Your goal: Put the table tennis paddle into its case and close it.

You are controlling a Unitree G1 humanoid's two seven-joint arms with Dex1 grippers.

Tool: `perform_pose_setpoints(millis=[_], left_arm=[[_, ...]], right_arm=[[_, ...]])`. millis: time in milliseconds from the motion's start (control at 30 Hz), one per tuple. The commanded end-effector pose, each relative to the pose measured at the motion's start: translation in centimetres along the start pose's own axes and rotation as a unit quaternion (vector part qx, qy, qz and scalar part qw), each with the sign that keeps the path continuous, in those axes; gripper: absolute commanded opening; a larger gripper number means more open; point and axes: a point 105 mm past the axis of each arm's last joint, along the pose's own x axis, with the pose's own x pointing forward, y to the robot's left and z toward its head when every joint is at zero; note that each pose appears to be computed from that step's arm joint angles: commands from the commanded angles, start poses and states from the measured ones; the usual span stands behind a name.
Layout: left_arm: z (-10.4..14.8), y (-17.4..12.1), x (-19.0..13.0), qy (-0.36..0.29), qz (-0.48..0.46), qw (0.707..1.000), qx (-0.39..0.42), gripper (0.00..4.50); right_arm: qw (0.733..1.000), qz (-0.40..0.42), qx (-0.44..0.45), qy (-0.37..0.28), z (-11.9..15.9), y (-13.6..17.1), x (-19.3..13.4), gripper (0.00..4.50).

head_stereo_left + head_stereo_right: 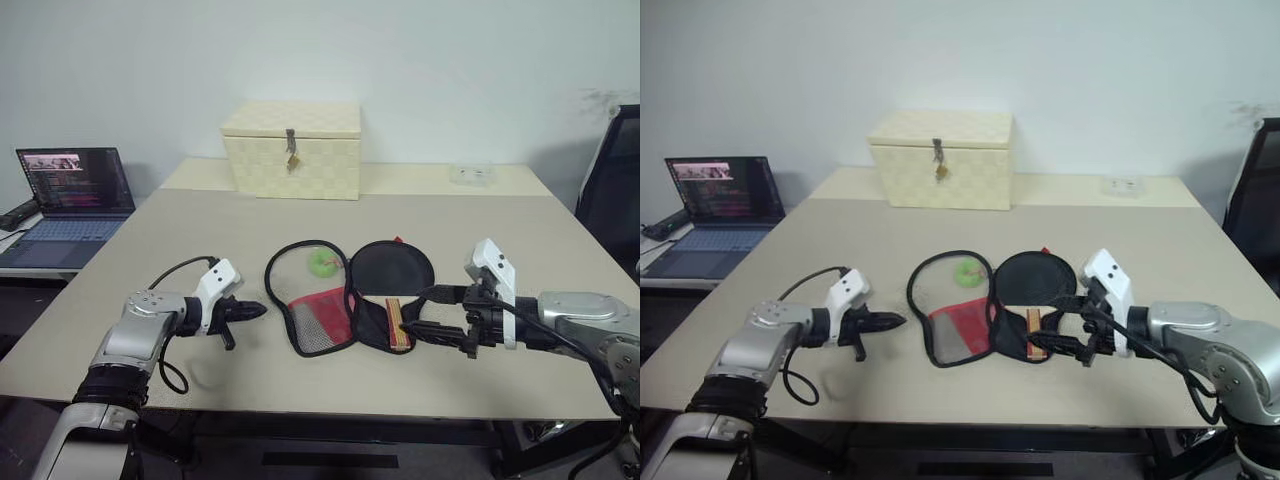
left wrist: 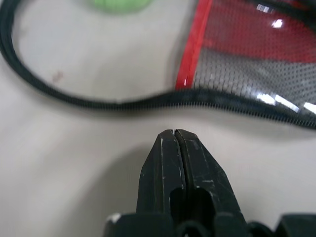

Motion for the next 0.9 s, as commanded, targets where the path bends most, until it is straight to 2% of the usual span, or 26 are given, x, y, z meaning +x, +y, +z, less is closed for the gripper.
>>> perform_pose_setpoints(millis=[33,300,433,667,800,900], left_arm=[[0.6,-0.7,1.5,-0.009,-0.016,1.000,0.000,0.04],[1.0,-0.9,4.8,-0.015,-0.019,1.000,0.005,0.04],[2.0,-1.1,6.1,-0.031,-0.022,0.999,0.020,0.04],[7.4,-1.8,6.5,-0.092,-0.043,0.991,0.089,0.04],[12.4,-3.2,7.0,-0.143,-0.078,0.978,0.131,0.04],[13.7,-4.2,7.9,-0.150,-0.100,0.973,0.142,0.04]], right_arm=[[1.000,0.009,-0.026,-0.013,1.2,0.6,-0.3,4.45],[0.999,0.006,-0.028,-0.015,1.4,0.5,-0.2,4.45],[0.999,0.002,-0.029,-0.015,1.4,0.5,-0.2,4.45],[1.000,-0.009,-0.028,-0.011,1.3,0.3,-0.7,4.45],[0.999,-0.022,-0.027,-0.006,1.2,-0.3,-1.4,4.45],[0.999,-0.026,-0.027,-0.006,1.2,-0.4,-1.4,4.45]])
